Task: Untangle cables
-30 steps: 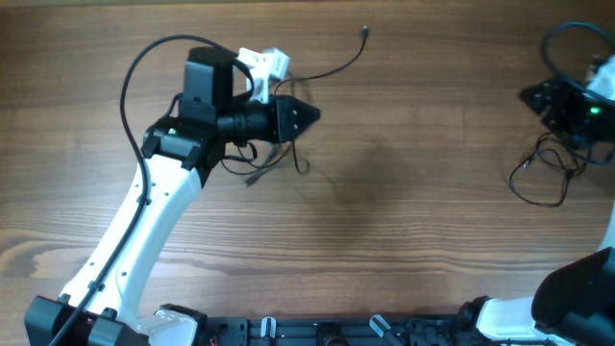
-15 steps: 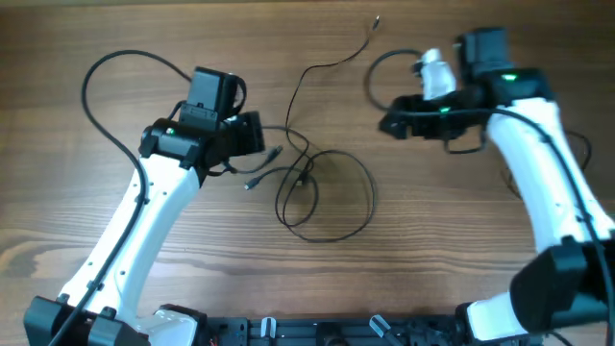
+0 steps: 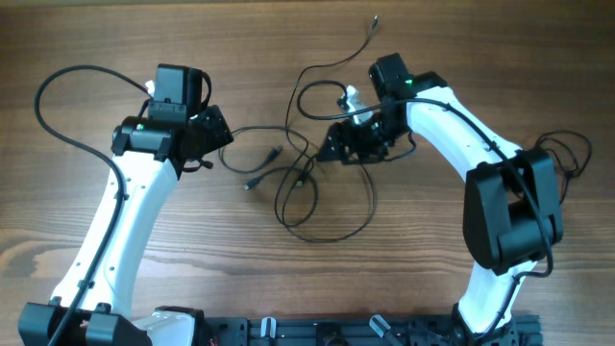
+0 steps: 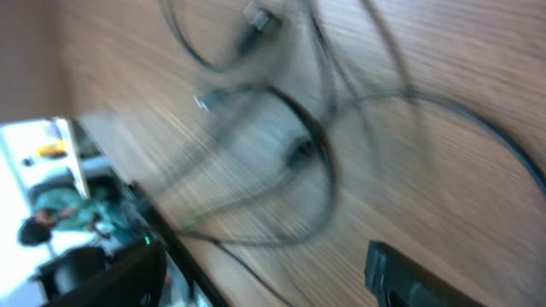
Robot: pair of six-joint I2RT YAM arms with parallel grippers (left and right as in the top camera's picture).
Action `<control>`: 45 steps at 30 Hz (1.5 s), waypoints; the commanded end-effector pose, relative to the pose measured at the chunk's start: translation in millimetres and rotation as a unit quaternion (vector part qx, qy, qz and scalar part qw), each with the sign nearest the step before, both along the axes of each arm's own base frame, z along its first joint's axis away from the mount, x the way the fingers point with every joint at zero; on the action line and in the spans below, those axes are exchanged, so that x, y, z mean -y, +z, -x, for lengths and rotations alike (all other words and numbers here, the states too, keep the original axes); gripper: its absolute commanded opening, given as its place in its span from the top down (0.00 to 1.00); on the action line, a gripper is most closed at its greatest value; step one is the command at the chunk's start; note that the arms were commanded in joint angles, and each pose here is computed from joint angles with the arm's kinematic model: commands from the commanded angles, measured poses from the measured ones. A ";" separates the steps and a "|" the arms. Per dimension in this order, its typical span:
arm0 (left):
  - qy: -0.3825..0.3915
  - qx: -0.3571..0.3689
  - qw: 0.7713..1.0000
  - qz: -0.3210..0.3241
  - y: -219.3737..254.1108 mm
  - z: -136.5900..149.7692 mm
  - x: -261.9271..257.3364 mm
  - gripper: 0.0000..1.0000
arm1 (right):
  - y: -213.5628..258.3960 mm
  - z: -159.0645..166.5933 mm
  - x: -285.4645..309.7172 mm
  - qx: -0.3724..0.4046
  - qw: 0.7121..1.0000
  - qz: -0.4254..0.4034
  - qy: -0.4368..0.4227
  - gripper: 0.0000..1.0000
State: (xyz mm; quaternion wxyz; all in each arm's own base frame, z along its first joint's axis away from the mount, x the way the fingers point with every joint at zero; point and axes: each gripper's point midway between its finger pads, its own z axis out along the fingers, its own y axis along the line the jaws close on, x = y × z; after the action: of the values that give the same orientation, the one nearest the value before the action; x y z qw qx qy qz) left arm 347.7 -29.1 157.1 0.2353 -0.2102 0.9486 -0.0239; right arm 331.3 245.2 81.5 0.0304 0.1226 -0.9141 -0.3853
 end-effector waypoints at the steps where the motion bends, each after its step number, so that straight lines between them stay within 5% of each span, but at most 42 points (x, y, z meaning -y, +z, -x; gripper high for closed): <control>1: 0.027 0.002 1.000 -0.006 1.3 -0.9 -10.5 0.29 | 15.1 -0.4 -28.7 -0.021 0.998 -0.055 -0.012 0.24; 9: 0.027 -0.002 1.000 -0.007 0.5 0.7 -10.4 0.29 | -22.1 -7.3 -50.5 -0.005 0.986 0.110 -0.128 0.34; 11: 0.027 -0.002 1.000 -0.007 0.3 0.9 -10.3 0.29 | -20.8 -18.5 -55.5 0.026 0.984 0.108 -0.136 0.76; 12: 0.023 -0.004 1.000 -0.001 -0.1 1.4 -8.0 0.28 | -17.4 -25.7 -58.4 0.041 0.985 0.097 -0.138 0.91; 13: 0.021 -0.005 1.000 0.005 -0.4 1.6 -5.9 0.29 | -10.8 -33.3 -58.7 0.060 0.986 0.085 -0.133 0.96; 16: 0.017 -0.006 1.000 0.013 -0.7 1.9 -2.8 0.30 | 72.3 -66.7 -52.7 0.140 0.985 -0.027 -0.096 0.96; 19: 0.017 -0.005 1.000 0.013 -0.6 1.6 -2.8 0.30 | 221.8 -93.1 -0.7 0.252 0.948 -0.156 -0.121 0.96; 23: 0.017 -0.004 1.000 0.013 -0.2 0.8 -2.7 0.30 | 330.8 -83.1 96.8 0.386 0.885 -0.154 -0.209 0.96; 28: -0.023 0.002 0.996 0.090 3.1 -2.9 27.6 0.30 | 275.4 -75.6 156.3 0.328 0.898 0.002 -0.294 0.95; 33: -0.072 0.000 0.989 0.132 1.9 -5.1 60.9 0.17 | 210.5 -64.8 203.2 0.252 0.890 0.166 -0.343 0.96; 45: -0.286 -0.104 0.947 0.104 -104.4 21.6 199.1 0.13 | 222.0 -80.0 206.6 0.305 0.879 0.168 -0.327 0.96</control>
State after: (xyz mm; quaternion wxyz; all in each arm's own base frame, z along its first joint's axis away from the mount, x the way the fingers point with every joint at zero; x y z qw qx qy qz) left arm 330.7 -209.7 70.4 0.1062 0.0108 0.9800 -0.1678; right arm 408.9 44.7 303.8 -0.3517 -0.0804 -0.9171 -0.1698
